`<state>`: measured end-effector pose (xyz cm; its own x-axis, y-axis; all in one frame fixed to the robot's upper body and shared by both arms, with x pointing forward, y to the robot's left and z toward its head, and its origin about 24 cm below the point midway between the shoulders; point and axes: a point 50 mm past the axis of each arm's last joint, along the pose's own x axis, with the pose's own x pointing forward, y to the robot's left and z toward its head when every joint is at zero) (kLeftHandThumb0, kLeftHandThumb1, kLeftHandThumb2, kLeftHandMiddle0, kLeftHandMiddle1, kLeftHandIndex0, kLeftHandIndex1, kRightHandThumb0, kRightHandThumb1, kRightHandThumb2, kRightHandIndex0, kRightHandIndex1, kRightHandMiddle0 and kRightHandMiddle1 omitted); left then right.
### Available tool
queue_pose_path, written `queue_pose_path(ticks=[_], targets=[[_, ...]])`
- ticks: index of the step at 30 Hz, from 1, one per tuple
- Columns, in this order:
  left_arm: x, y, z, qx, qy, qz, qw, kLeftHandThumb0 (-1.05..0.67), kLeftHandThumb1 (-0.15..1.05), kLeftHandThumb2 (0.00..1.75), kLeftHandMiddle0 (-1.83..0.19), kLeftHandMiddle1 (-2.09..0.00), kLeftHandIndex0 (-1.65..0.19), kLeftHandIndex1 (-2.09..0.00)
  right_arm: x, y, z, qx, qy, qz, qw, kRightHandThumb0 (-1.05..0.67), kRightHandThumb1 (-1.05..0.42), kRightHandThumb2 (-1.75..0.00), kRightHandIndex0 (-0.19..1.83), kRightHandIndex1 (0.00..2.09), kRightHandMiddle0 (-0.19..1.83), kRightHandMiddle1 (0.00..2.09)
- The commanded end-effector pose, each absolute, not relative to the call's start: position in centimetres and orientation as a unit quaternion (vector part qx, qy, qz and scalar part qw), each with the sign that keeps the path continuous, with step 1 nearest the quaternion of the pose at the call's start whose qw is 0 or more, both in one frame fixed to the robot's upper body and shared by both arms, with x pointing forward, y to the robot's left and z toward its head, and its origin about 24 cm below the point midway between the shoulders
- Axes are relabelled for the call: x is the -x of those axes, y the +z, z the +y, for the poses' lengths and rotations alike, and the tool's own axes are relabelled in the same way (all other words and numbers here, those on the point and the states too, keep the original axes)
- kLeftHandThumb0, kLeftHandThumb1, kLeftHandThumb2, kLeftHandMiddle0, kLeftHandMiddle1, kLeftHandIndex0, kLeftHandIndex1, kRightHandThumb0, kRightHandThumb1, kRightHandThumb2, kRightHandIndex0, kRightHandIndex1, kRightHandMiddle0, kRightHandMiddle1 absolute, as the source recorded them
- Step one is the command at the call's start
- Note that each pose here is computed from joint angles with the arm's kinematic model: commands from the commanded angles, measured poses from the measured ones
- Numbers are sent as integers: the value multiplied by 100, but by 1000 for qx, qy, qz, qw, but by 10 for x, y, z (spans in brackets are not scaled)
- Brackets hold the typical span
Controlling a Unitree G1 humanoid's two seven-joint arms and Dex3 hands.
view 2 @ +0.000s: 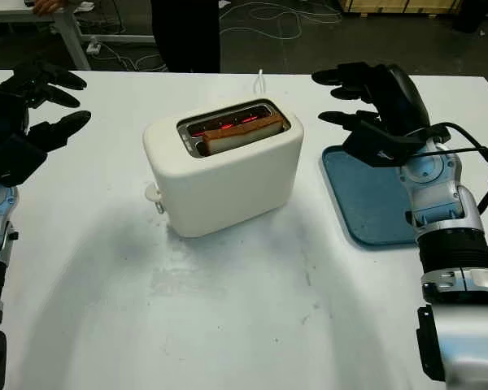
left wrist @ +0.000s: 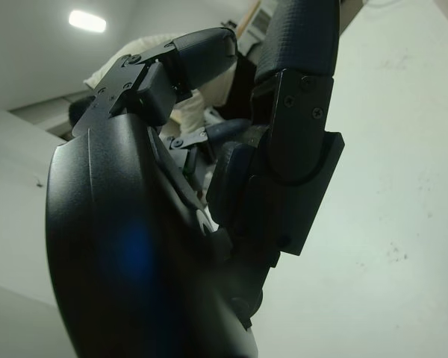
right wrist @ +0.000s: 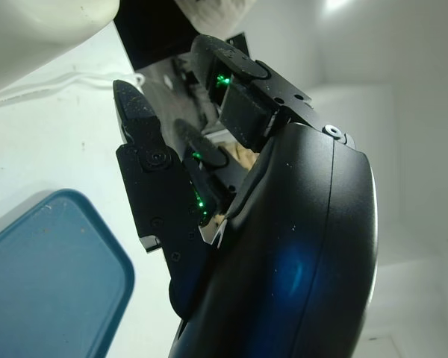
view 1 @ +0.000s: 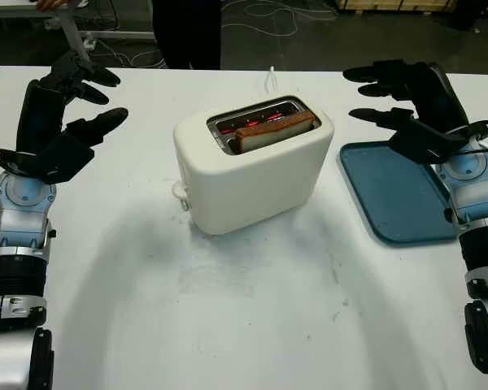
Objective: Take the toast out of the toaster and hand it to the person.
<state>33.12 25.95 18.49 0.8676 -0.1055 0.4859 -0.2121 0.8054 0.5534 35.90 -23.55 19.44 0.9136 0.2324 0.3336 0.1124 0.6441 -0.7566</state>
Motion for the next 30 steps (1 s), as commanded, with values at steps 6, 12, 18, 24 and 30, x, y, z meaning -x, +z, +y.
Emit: queue_pose_path(ticks=[6,12,18,24,30], targets=[[-331,184,259,-325,16,-258,910,-94,92,6,-38,-133,-36,-120,-359,196,-240,415,26,-206,886,-29,-79,0,94,1,85,1],[-331,184,260,-324,15,-261,909,-92,92,8,-40,-132,-38,-119,-358,195,-239,411,24,-214,886,-28,-79,0,96,2,87,1],[-331,184,261,-318,12,-259,912,-91,92,9,-42,-131,-39,-118,-359,195,-239,414,23,-208,886,-28,-79,0,96,1,87,1],[-331,184,260,-309,12,-257,915,-92,92,10,-43,-131,-40,-118,-358,195,-239,416,22,-210,885,-30,-79,0,96,1,87,1],[-331,184,260,-319,10,-257,912,-93,92,12,-43,-131,-40,-117,-358,196,-239,414,24,-213,884,-28,-78,0,97,2,88,1]])
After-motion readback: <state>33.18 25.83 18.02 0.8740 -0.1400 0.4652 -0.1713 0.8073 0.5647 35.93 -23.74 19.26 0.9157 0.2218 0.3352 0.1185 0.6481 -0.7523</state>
